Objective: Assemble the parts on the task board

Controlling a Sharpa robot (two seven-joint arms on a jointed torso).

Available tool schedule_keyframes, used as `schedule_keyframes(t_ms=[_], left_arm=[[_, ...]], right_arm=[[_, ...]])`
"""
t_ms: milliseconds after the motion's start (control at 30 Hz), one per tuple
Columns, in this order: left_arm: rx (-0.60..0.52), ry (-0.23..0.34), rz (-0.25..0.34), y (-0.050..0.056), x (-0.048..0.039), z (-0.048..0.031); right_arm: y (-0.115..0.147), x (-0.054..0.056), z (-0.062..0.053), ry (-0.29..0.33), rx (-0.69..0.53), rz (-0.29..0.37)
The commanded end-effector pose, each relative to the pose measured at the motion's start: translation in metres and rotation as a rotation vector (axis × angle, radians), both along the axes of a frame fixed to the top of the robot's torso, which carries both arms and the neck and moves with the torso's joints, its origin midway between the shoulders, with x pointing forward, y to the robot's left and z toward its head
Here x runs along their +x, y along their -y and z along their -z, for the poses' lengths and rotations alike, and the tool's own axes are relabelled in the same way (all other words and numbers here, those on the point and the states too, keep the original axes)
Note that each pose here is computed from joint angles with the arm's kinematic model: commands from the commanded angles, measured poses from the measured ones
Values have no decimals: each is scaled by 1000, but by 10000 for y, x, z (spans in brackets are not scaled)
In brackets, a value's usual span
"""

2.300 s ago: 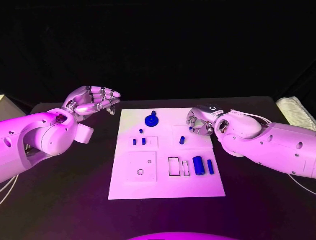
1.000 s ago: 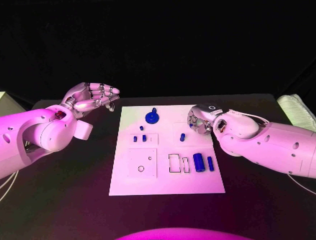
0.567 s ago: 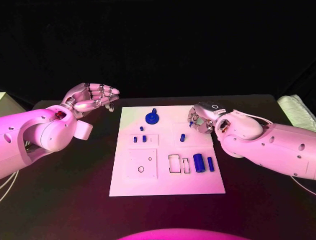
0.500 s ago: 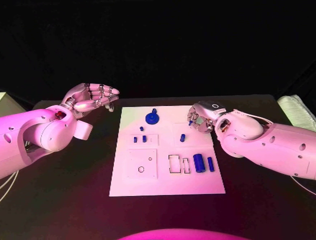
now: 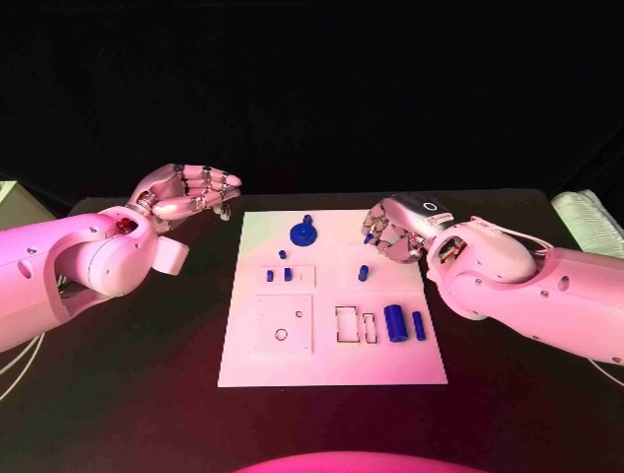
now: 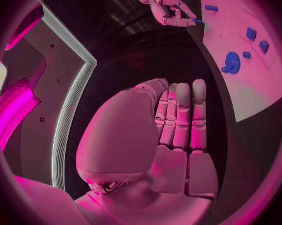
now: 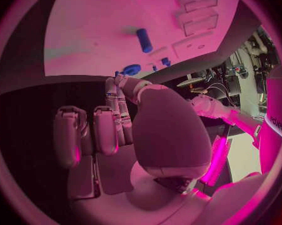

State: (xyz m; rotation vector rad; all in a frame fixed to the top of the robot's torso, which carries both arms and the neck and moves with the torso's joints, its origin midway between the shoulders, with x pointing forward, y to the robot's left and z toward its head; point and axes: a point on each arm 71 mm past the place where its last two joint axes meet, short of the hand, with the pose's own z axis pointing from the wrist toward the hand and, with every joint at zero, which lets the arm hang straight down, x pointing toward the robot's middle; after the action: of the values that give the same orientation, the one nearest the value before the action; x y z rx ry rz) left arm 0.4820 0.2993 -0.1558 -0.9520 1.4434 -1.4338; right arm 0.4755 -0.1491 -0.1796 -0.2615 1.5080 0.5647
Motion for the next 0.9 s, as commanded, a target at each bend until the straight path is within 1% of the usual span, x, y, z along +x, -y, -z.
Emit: schedule_keyframes(t_ms=[33, 100, 233, 400, 600, 733, 900], left_arm=[[-12, -4, 15, 49, -2, -6], [-13, -6, 20, 70, -2, -4], [-15, -9, 28, 110, 0, 0], [-17, -14, 40, 184, 1, 5], [-19, -18, 50, 256, -2, 7], [-21, -20, 59, 303, -2, 9], [-23, -23, 65, 330, -5, 11]], right_arm=[[-170, -129, -7, -7, 28, -54], [-271, -204, 6, -14, 31, -85], [-443, -309, 60, -28, 31, -133], [-641, -443, 193, -60, 30, -186], [-811, -584, 346, -102, 24, -232], [-878, -649, 423, -125, 18, -249], [-930, -685, 468, -133, 17, -259]])
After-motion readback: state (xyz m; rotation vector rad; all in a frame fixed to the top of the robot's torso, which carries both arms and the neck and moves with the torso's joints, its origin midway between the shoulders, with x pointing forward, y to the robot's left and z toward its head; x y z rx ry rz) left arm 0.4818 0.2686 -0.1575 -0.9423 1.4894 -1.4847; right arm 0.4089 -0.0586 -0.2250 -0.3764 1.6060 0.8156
